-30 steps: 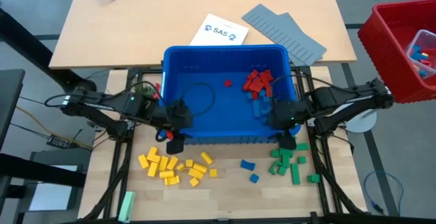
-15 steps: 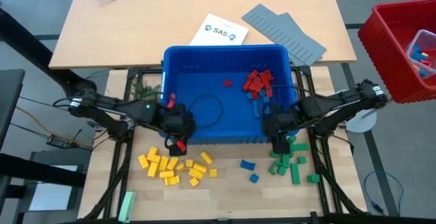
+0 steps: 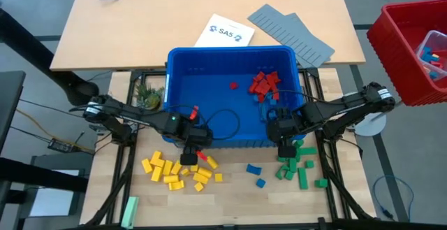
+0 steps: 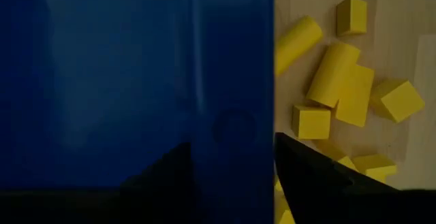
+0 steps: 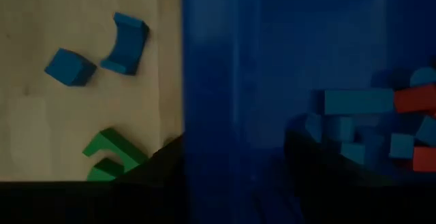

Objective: Sort blocks
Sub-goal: Remove the blue block from the blue bin

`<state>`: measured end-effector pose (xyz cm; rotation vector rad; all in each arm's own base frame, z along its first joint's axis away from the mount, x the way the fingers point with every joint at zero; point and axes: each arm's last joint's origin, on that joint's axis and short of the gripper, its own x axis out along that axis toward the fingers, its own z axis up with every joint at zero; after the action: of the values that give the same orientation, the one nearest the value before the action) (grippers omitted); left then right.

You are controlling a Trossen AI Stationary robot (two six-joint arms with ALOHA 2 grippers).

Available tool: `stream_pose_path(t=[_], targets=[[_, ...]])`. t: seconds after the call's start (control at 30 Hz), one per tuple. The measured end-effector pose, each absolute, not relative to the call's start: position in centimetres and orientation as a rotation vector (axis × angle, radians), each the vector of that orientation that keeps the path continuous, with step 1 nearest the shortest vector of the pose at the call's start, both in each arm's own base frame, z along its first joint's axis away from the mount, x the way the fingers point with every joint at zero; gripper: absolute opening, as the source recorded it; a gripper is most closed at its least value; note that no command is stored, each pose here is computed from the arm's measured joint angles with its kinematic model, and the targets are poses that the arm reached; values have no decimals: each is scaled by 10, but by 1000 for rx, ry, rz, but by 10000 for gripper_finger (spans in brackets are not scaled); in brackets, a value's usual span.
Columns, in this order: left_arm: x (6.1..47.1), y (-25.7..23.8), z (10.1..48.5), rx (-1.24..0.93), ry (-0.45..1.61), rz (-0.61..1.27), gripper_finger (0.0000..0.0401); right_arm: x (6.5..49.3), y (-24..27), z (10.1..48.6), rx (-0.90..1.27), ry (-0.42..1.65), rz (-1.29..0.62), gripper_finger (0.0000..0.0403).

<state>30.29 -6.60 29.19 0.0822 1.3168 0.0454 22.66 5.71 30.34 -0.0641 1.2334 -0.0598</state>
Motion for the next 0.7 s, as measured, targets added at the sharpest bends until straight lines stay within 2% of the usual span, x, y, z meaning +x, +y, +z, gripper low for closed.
stream_pose_path(t=[0.07,0.23,0.37,0.53,0.7], targets=[[303,-66,292,82,1314,45,167,226,57,299,-64,1249,-63,187],[303,-66,293,60,1309,72,81,226,58,294,-47,1253,-64,122],[302,-65,293,55,1312,73,80,226,58,296,-37,1240,-54,70],[301,-66,309,29,1283,49,80,220,56,303,-14,1224,-26,70],[298,-66,334,-13,1262,12,80,216,55,331,34,1176,20,70]])
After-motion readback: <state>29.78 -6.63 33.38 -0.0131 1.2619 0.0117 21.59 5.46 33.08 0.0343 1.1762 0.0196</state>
